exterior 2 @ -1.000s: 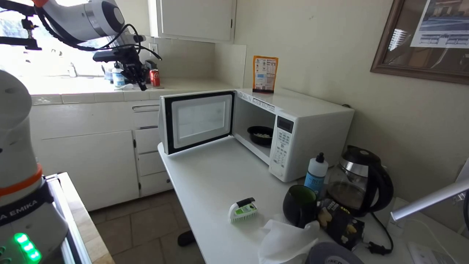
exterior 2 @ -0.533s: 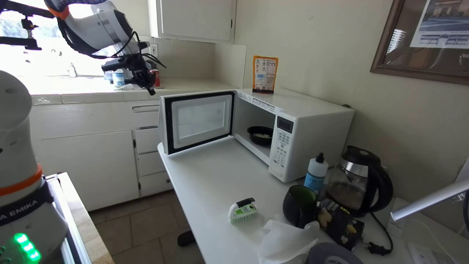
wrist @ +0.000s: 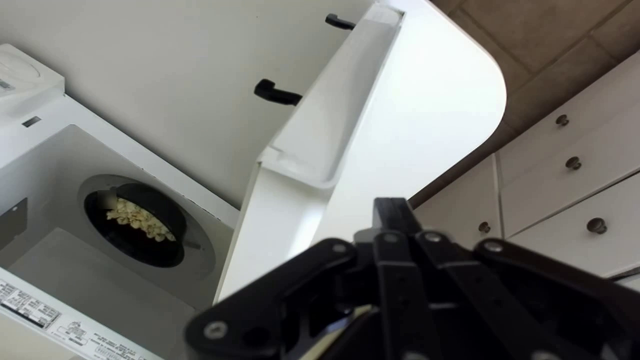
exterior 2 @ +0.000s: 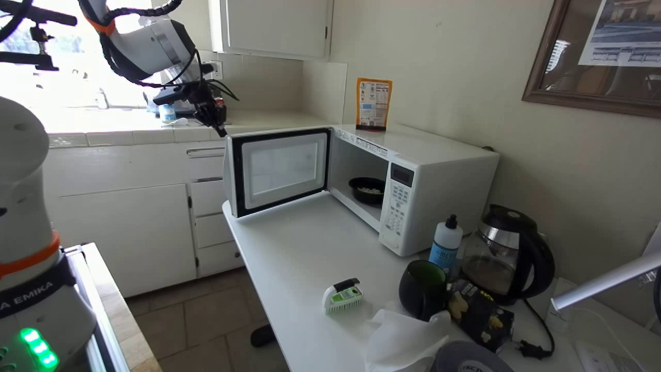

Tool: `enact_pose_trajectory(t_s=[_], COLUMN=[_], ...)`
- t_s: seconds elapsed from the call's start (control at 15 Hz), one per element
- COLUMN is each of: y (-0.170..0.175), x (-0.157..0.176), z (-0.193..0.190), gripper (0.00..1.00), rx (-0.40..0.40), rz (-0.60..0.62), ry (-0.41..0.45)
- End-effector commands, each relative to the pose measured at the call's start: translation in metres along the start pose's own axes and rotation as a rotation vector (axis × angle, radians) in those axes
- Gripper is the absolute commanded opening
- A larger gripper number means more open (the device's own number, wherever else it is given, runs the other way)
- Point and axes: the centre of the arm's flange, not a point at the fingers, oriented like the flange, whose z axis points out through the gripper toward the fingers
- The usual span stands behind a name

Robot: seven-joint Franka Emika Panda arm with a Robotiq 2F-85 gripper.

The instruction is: Close the open microwave door

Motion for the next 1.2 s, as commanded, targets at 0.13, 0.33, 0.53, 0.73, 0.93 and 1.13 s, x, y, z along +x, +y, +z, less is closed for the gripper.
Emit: enact_pose_trajectory(t_s=[0.13, 0.33, 0.53, 0.73, 0.93, 1.13], y=[0.003, 0.013, 0.023, 0.035, 0.056, 0.085], x=[0.012, 0.019, 0.023, 0.025, 0.025, 0.025], z=[0.009, 0.017, 0.029, 0.039, 0.054, 0.069], gripper=[0.0, 0.0, 0.0, 0.0, 0.0, 0.0], rx=[-0.019, -0.035, -0.053, -0.095, -0.169, -0.252], rz=[0.083, 0.17, 0.245, 0.324, 0.401, 0.482], ry=[0.022, 0.015, -0.002, -0.003, 0.022, 0.064])
